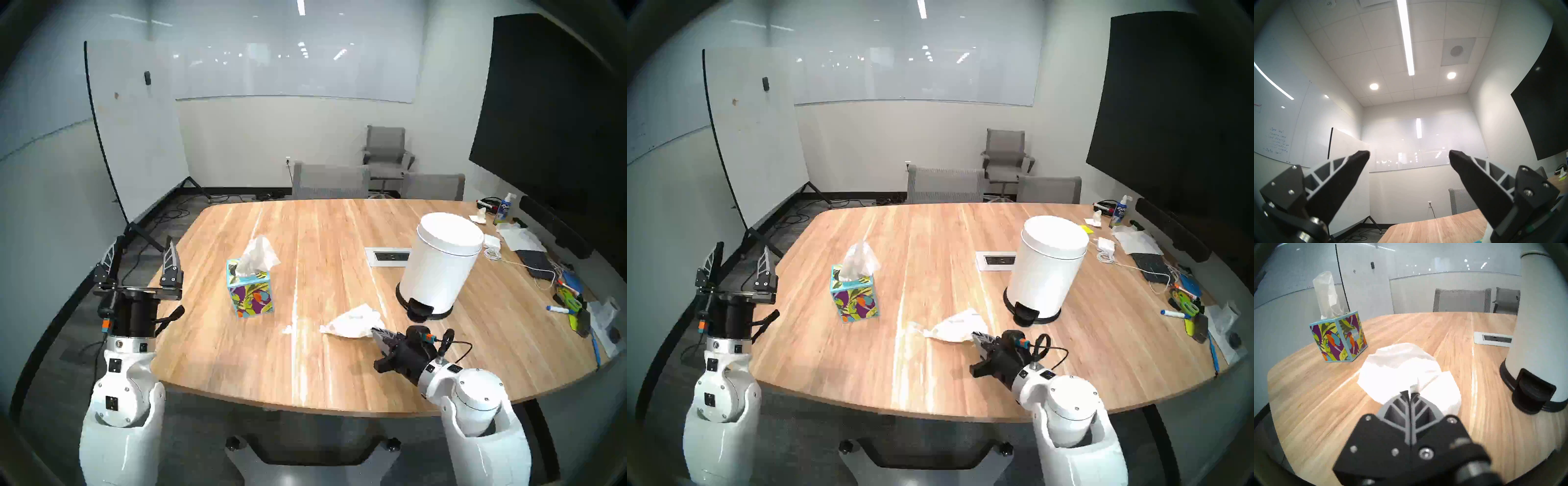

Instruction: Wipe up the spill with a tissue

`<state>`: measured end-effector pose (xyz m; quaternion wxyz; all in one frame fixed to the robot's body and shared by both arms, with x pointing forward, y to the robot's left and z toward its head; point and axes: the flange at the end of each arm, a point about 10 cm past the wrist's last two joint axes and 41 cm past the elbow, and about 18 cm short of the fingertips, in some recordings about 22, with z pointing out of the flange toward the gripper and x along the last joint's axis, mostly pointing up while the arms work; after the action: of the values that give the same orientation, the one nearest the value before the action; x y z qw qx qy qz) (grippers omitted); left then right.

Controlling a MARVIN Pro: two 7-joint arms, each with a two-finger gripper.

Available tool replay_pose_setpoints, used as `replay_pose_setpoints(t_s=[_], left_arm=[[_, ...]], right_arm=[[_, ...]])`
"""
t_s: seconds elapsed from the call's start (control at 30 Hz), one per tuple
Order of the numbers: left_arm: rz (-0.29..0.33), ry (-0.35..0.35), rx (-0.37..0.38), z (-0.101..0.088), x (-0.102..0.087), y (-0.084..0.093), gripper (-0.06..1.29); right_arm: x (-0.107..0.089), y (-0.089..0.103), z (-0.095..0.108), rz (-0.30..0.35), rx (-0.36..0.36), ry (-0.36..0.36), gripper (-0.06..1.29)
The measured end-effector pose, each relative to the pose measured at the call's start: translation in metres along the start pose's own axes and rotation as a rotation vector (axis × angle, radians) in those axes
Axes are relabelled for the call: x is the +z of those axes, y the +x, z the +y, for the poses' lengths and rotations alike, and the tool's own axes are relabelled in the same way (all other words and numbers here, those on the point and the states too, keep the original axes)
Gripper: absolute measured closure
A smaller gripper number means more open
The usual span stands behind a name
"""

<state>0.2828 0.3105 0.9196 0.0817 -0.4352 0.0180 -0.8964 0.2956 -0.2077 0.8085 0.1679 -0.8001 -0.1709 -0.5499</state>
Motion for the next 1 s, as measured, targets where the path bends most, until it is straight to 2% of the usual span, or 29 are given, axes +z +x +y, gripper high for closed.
replay_pose_setpoints(t_s=[0.2,0.33,0.67,1.0], left_arm=[[0.0,0.0,0.0,0.0,0.0,0.0,-0.04],[0.0,0.0,0.0,0.0,0.0,0.0,-0.04],[0.0,0.0,0.0,0.0,0.0,0.0,-0.04],[0.0,0.0,0.0,0.0,0.0,0.0,-0.04]], right_arm=[[0.017,-0.025,0.001,-0.066,0.012,0.041,1.25],[0.031,-0.034,-0.001,-0.087,0.003,0.061,1.25],[0.058,-0.034,0.004,-0.079,-0.014,0.066,1.25],[0.07,-0.028,0.015,-0.06,-0.015,0.065,1.25]])
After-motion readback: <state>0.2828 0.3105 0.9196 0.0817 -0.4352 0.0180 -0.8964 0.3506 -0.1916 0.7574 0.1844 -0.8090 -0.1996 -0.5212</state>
